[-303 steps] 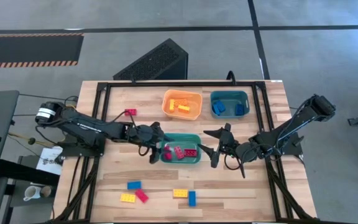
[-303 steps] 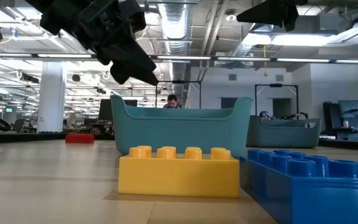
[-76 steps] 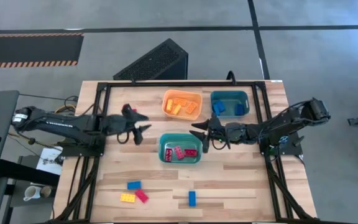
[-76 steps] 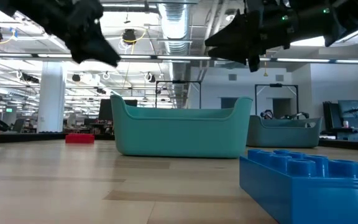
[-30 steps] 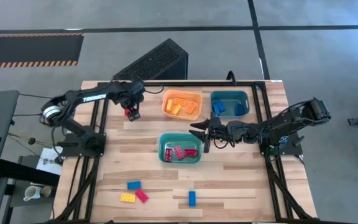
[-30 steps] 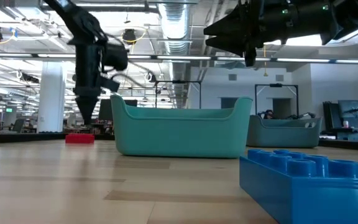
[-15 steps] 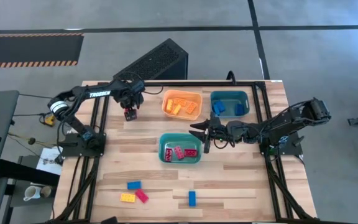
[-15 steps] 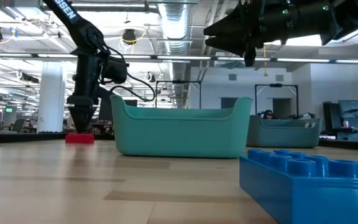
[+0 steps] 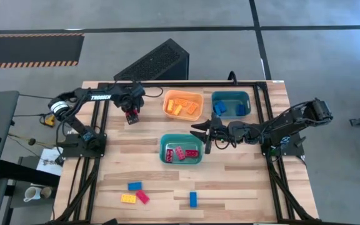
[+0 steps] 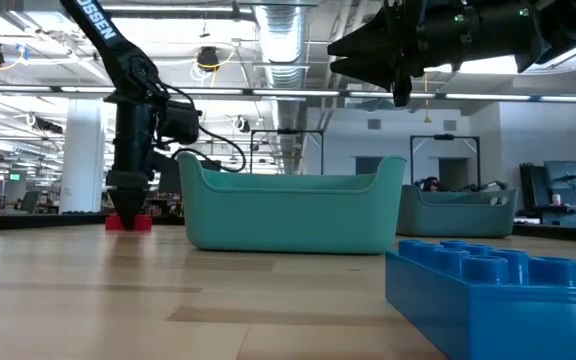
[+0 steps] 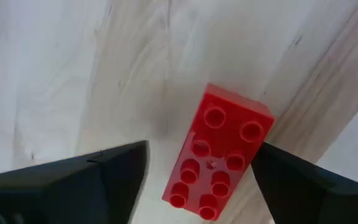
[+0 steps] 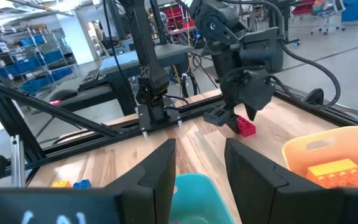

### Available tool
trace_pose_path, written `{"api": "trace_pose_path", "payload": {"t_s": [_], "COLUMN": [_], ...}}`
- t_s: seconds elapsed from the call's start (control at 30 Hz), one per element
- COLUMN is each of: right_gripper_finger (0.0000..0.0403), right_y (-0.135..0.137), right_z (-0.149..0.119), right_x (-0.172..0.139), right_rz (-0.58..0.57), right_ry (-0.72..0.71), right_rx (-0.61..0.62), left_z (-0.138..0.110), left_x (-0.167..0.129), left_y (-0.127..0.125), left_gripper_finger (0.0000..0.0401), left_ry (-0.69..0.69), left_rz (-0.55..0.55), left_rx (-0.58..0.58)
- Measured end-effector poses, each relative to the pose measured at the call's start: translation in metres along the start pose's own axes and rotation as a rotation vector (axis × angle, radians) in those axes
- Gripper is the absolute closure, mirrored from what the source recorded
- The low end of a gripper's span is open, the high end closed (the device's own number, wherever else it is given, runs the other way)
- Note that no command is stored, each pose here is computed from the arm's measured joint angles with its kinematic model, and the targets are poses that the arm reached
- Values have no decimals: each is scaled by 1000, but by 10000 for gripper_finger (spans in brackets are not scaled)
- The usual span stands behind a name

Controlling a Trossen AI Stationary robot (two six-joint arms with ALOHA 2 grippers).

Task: Sort & place blocks by color
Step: Put the red game piece into the green bin

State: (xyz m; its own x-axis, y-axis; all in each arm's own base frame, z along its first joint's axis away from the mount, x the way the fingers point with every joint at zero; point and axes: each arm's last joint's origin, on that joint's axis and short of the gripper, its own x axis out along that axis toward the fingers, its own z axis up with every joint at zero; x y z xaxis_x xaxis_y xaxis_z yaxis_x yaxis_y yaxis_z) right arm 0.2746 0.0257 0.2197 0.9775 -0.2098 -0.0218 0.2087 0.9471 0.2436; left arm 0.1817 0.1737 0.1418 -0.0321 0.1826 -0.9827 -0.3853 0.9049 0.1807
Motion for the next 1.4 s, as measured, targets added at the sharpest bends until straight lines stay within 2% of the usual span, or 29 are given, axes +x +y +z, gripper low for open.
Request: {"api": "trace_pose_path", "payload": {"t_s": [0.13, 0.3, 0.47, 0.67, 0.83, 1.0, 1.07, 1.23, 1.4], "right_gripper_finger": [244, 244, 244, 244, 244, 244, 244, 244, 244], "right_y": [0, 0, 0, 0, 0, -1, -2, -3, -3], "right_z": [0, 1, 1, 1, 1, 2, 2, 2, 2], "right_x": [0, 0, 0, 0, 0, 0, 1, 1, 1], "right_rz": [0, 1, 2, 1, 1, -3, -6, -12, -13], "right_ry": [0, -6, -13, -13, -13, -14, -15, -16, -15], "right_rx": [4, 9, 12, 13, 14, 14, 14, 14, 37], "left_z": [-2, -3, -2, -3, -8, -12, -14, -18, -17], "left_x": [2, 2, -7, -44, -85, -124, -133, -142, -139], "left_y": [-2, -3, -5, -18, -39, -83, -103, -151, -190], "left_gripper_finger": [188, 298, 299, 299, 299, 299, 299, 299, 299], "left_ry": [-5, -3, -77, -250, -477, -814, -902, -995, -1031], "left_rz": [-7, -17, -38, -49, -180, -348, -415, -513, -523], "left_rx": [-20, -60, -126, -129, -125, -19, 22, 84, 131]}}
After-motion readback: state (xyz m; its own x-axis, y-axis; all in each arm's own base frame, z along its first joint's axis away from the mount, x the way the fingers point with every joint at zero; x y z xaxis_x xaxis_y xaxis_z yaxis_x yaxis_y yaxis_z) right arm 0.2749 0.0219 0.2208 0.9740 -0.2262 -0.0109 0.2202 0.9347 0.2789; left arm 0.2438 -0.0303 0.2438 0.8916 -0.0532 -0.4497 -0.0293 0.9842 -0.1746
